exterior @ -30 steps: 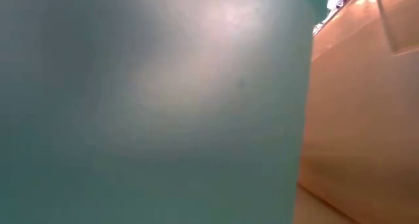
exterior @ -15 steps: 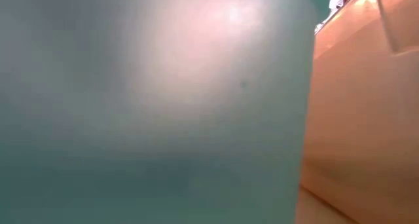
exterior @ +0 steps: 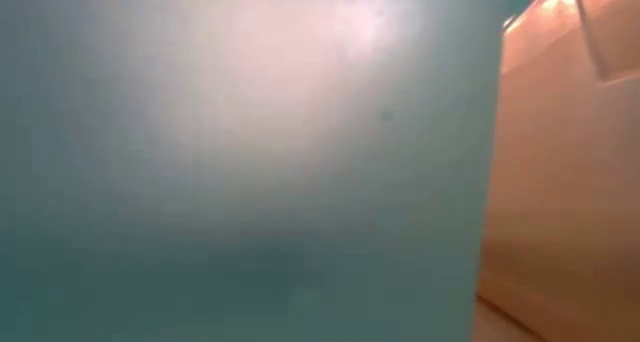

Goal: Pick & Place USB Port
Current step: Adjust the green bin

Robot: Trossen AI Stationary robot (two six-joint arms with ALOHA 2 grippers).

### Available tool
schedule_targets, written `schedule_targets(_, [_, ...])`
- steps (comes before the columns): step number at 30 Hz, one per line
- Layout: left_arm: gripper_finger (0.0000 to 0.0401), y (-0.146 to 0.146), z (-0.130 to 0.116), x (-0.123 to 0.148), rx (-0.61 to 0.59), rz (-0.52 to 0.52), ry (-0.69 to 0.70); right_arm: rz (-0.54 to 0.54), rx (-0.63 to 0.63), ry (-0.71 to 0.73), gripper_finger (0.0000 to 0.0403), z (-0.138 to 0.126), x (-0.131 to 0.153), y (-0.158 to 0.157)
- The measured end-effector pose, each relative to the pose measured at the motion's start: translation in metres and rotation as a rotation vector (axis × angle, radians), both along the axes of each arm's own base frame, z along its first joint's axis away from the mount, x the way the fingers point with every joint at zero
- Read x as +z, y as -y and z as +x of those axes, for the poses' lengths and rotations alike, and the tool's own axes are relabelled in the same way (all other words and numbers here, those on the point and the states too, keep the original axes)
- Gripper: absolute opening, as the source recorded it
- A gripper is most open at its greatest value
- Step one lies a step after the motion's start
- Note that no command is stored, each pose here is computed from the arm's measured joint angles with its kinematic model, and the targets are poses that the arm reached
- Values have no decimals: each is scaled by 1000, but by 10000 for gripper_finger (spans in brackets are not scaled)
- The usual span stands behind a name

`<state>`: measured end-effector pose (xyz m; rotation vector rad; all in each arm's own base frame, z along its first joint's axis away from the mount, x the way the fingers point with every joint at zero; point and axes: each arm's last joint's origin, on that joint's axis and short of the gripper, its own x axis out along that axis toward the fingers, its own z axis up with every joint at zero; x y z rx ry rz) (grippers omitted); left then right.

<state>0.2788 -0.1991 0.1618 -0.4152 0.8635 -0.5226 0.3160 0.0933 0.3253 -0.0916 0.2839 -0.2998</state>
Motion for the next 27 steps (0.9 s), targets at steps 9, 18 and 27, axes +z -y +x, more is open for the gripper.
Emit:
schedule_targets(9, [1,2,3,-29,11,6,-122,0,0,0,105,0,0,0])
schedule_targets(18, [1,0,5,-56,14,55,-209,2,-7,1,104,1,0,2])
schedule_targets(27, [0,-5,6,-46,88,166,-103,3,-4,1,102,1,0,2])
